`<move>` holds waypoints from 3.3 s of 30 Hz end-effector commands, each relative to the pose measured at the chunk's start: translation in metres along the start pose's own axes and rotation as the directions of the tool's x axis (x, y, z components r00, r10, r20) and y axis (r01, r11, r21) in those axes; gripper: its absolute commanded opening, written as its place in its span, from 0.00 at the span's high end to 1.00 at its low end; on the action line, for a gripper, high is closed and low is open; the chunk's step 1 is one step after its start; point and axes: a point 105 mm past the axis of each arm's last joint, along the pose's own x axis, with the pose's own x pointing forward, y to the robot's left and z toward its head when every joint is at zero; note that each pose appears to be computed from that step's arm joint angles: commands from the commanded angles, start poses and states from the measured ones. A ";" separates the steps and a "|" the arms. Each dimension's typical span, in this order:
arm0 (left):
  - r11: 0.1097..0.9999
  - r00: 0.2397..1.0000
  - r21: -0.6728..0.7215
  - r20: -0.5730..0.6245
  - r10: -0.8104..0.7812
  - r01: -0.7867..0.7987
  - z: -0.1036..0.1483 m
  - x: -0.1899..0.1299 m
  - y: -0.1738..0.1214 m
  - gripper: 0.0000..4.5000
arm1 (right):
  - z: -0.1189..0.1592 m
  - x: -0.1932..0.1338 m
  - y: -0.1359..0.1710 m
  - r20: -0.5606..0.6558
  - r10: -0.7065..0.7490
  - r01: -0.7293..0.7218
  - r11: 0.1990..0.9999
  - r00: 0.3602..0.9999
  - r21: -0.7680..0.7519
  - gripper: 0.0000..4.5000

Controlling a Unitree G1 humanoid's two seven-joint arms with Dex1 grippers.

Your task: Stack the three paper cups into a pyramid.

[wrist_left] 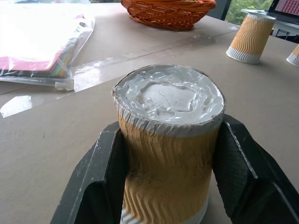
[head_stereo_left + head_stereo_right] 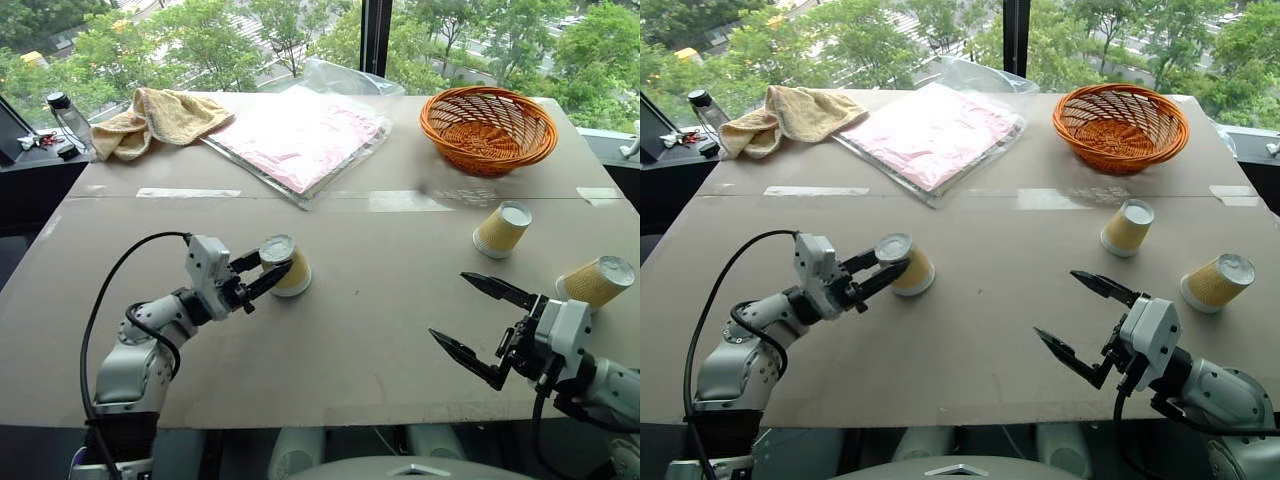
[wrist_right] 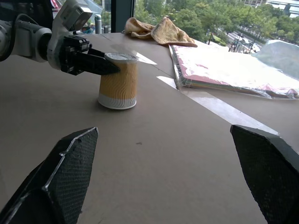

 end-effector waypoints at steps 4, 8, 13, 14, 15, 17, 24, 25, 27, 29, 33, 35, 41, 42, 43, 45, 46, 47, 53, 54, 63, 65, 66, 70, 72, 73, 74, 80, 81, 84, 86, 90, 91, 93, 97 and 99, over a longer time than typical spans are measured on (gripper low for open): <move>0.983 0.982 0.059 0.053 -0.180 0.177 0.022 0.034 -0.016 0.57 | 0.008 -0.005 0.001 0.007 -0.079 0.079 0.996 0.997 -0.027 0.00; 0.968 0.969 0.093 0.053 -0.240 0.235 0.029 0.063 -0.020 0.57 | 0.003 -0.012 -0.001 -0.015 -0.148 0.148 0.989 0.989 -0.023 0.00; 0.950 0.956 0.125 0.034 -0.291 0.285 0.027 0.092 -0.028 0.57 | -0.004 -0.025 0.005 -0.059 -0.201 0.200 0.980 0.978 -0.021 0.00; 0.948 0.954 0.126 0.032 -0.297 0.291 0.026 0.096 -0.029 0.57 | -0.005 -0.027 0.006 -0.065 -0.210 0.209 0.978 0.976 -0.020 0.00; 0.947 0.953 0.129 0.032 -0.302 0.296 0.025 0.100 -0.029 0.57 | -0.005 -0.029 0.007 -0.070 -0.218 0.217 0.976 0.973 -0.021 0.00; 0.944 0.950 0.128 0.033 -0.309 0.303 0.024 0.106 -0.031 0.57 | -0.004 -0.031 0.010 -0.075 -0.231 0.230 0.973 0.970 -0.024 0.00; 0.938 0.944 0.116 0.004 -0.330 0.327 0.014 0.115 -0.034 0.46 | -0.001 -0.035 0.015 -0.089 -0.264 0.262 0.965 0.960 -0.032 0.00; 0.937 0.942 0.109 0.007 -0.335 0.332 0.014 0.115 -0.034 0.34 | 0.000 -0.035 0.015 -0.091 -0.268 0.266 0.963 0.959 -0.032 0.00; 0.939 0.943 0.105 0.027 -0.331 0.326 0.019 0.115 -0.034 0.15 | 0.000 -0.036 0.015 -0.092 -0.277 0.275 0.961 0.956 -0.033 0.00; 0.944 0.947 0.106 0.044 -0.320 0.314 0.024 0.112 -0.032 0.01 | 0.001 -0.036 0.012 -0.090 -0.298 0.296 0.954 0.950 -0.034 0.00; 0.950 0.946 0.079 0.097 -0.311 0.304 0.040 0.098 -0.030 0.01 | 0.005 -0.038 -0.008 -0.060 -0.404 0.400 0.914 0.913 -0.061 0.00; 0.953 0.948 0.078 0.108 -0.300 0.293 0.045 0.088 -0.028 0.01 | 0.002 -0.039 -0.021 -0.072 -0.455 0.452 0.891 0.888 -0.053 0.00; 0.951 0.950 0.112 0.091 -0.300 0.289 0.044 0.052 -0.034 0.01 | -0.011 -0.041 -0.075 -0.169 -0.627 0.597 0.777 0.760 -0.199 0.00; 0.946 0.941 0.111 0.115 -0.317 0.305 0.044 0.044 -0.038 0.01 | -0.014 -0.040 -0.085 -0.185 -0.639 0.606 0.768 0.747 -0.208 0.00; 0.939 0.935 0.121 0.115 -0.336 0.322 0.043 0.036 -0.043 0.01 | -0.016 -0.040 -0.096 -0.197 -0.657 0.627 0.754 0.728 -0.198 0.00; 0.922 0.918 0.087 0.100 -0.385 0.377 0.042 0.023 -0.053 0.01 | -0.015 -0.038 -0.113 -0.192 -0.685 0.664 0.728 0.703 -0.167 0.00; 0.915 0.910 0.066 0.095 -0.404 0.399 0.042 0.020 -0.057 0.01 | -0.013 -0.037 -0.118 -0.190 -0.690 0.674 0.724 0.699 -0.146 0.00; 0.910 0.904 0.043 0.098 -0.416 0.413 0.043 0.017 -0.060 0.01 | -0.014 -0.037 -0.124 -0.193 -0.695 0.684 0.718 0.692 -0.130 0.00; 0.899 0.893 -0.002 0.117 -0.435 0.438 0.048 0.013 -0.078 0.01 | -0.017 -0.032 -0.148 -0.207 -0.713 0.716 0.694 0.669 -0.074 0.00; 0.900 0.894 -0.007 0.119 -0.433 0.436 0.048 0.013 -0.080 0.01 | -0.018 -0.032 -0.150 -0.211 -0.714 0.720 0.692 0.668 -0.063 0.00; 0.883 0.877 -0.024 0.132 -0.462 0.469 0.050 0.014 -0.091 0.01 | -0.027 0.004 -0.173 -0.255 -0.708 0.730 0.683 0.659 -0.011 0.00; 0.883 0.877 -0.023 0.133 -0.462 0.469 0.051 0.015 -0.090 0.01 | -0.029 0.011 -0.178 -0.270 -0.715 0.743 0.669 0.644 0.001 0.00; 0.883 0.876 -0.022 0.134 -0.462 0.469 0.052 0.015 -0.090 0.01 | -0.031 0.013 -0.181 -0.282 -0.724 0.754 0.657 0.630 0.000 0.00; 0.885 0.878 -0.024 0.139 -0.457 0.464 0.054 0.016 -0.090 0.00 | -0.032 0.022 -0.187 -0.302 -0.731 0.768 0.641 0.612 0.006 0.06; 0.888 0.881 -0.026 0.140 -0.451 0.459 0.054 0.016 -0.090 0.00 | -0.032 0.025 -0.187 -0.309 -0.725 0.767 0.642 0.615 0.020 0.16; 0.890 0.883 -0.027 0.140 -0.448 0.455 0.054 0.015 -0.090 0.00 | -0.031 0.025 -0.186 -0.310 -0.724 0.765 0.643 0.617 0.020 0.25; 0.892 0.885 -0.027 0.140 -0.444 0.452 0.054 0.015 -0.090 0.00 | -0.030 0.025 -0.186 -0.308 -0.723 0.764 0.645 0.619 0.023 0.37; 0.924 0.915 0.001 0.143 -0.378 0.382 0.051 0.015 -0.081 0.00 | -0.017 0.023 -0.177 -0.272 -0.696 0.729 0.684 0.665 0.029 0.53; 0.936 0.925 0.029 0.141 -0.352 0.351 0.050 0.016 -0.077 0.00 | -0.014 0.024 -0.174 -0.265 -0.684 0.715 0.698 0.680 0.033 0.53; 0.953 0.940 0.042 0.155 -0.302 0.299 0.043 0.009 -0.069 0.00 | 0.010 0.045 -0.137 -0.176 -0.503 0.516 0.855 0.846 0.040 0.53; 0.941 0.933 0.010 0.127 -0.337 0.338 0.037 -0.001 -0.069 0.00 | 0.019 0.059 -0.111 -0.150 -0.369 0.378 0.925 0.917 0.040 0.53; 0.937 0.932 -0.017 0.109 -0.346 0.350 0.033 -0.020 -0.063 0.00 | 0.018 0.080 -0.082 -0.173 -0.214 0.217 0.976 0.961 0.001 0.53; 0.940 0.937 -0.022 0.101 -0.336 0.340 0.032 -0.026 -0.062 0.00 | 0.017 0.084 -0.075 -0.181 -0.177 0.179 0.984 0.967 -0.007 0.53; 0.945 0.942 -0.026 0.084 -0.324 0.327 0.030 -0.034 -0.060 0.00 | 0.015 0.091 -0.069 -0.189 -0.133 0.134 0.991 0.973 -0.010 0.53; 0.950 0.949 -0.023 0.067 -0.309 0.311 0.028 -0.046 -0.061 0.00 | 0.010 0.101 -0.065 -0.205 -0.097 0.095 0.995 0.974 -0.021 0.53; 0.956 0.955 -0.026 0.059 -0.290 0.292 0.026 -0.051 -0.062 0.00 | 0.009 0.106 -0.064 -0.208 -0.078 0.074 0.997 0.975 -0.028 0.53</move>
